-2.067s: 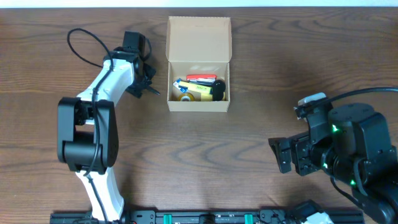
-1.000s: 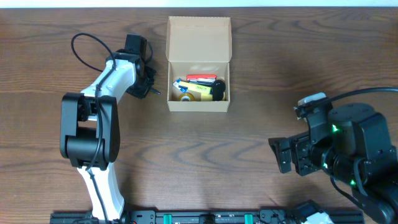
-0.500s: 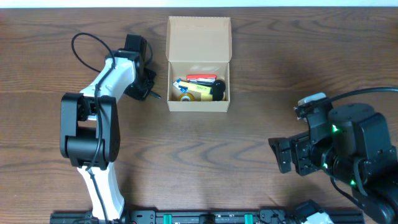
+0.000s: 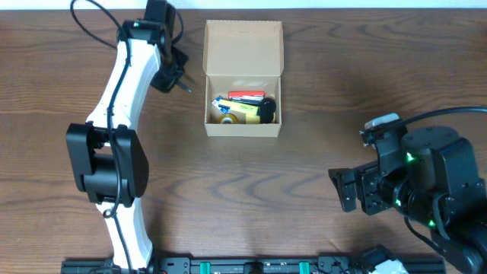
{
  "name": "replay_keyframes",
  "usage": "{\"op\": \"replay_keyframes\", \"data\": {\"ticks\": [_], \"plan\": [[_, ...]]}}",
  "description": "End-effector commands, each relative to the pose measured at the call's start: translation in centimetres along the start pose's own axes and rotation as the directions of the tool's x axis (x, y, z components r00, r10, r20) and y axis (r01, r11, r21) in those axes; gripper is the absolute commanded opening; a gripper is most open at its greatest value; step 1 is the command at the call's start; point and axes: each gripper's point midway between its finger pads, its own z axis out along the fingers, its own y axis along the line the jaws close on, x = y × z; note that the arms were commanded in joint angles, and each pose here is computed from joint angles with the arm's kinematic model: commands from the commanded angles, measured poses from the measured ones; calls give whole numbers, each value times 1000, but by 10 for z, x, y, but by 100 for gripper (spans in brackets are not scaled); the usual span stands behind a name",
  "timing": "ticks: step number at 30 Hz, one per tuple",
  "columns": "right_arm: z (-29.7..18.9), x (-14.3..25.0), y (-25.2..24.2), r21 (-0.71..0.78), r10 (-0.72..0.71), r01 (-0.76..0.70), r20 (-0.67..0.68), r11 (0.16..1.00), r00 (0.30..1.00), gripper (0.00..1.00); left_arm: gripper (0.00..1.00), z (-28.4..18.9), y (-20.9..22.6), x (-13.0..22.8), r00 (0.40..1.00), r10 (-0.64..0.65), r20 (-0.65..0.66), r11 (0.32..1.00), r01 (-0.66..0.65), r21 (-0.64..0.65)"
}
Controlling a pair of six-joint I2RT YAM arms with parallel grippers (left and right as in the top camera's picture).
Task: Pack container
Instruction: 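Lower the left gripper onto the black pen and grasp it, then carry the pen into the box with the left gripper and release it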
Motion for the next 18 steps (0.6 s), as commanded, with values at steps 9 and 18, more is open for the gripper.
{"op": "replay_keyframes", "data": {"ticks": [9, 18], "plan": [[-3, -3, -3, 13, -3, 2, 15, 1000, 1000, 99, 6, -59, -68, 36, 989, 85, 119, 983, -103, 153], [-3, -3, -3, 13, -3, 2, 15, 1000, 1000, 99, 6, -65, -91, 106, 983, -166, 74, 968, 148, 200]]}}
